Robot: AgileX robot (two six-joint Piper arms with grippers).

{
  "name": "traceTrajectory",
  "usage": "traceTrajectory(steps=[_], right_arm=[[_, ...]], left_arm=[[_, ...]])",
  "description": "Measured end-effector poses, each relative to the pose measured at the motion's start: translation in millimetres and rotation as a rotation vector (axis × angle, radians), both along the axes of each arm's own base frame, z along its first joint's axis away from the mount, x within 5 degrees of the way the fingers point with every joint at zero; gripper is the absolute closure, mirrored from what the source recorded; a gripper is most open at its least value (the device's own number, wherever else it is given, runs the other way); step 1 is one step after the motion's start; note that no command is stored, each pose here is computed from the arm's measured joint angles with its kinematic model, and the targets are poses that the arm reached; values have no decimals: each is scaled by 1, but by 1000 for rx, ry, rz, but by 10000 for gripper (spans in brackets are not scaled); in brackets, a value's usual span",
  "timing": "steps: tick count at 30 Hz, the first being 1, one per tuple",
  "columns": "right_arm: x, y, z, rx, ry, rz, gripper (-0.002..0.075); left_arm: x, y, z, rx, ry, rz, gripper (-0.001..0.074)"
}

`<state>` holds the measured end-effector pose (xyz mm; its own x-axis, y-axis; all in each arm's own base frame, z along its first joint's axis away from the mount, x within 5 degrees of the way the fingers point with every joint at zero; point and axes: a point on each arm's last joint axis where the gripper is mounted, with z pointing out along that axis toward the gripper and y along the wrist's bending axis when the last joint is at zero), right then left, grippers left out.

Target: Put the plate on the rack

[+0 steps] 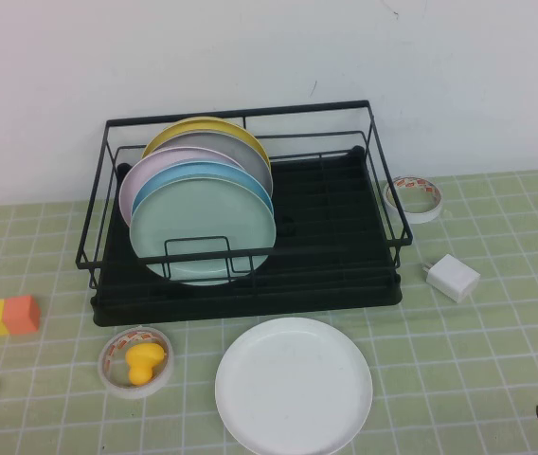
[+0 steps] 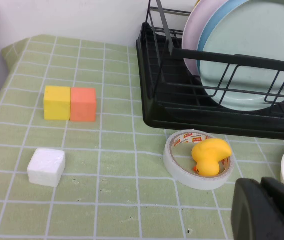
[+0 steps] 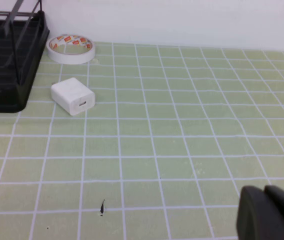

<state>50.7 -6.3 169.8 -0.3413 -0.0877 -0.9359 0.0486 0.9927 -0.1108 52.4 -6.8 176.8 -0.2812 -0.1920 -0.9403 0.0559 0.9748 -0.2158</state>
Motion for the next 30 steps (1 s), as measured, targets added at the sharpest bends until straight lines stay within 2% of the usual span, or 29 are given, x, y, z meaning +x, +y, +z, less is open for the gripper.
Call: traceTrajectory(steps=[30], right_arm=[[1, 0, 2, -1, -26, 3, 728]], left_arm=[[0, 0, 0, 2, 0, 0, 736]])
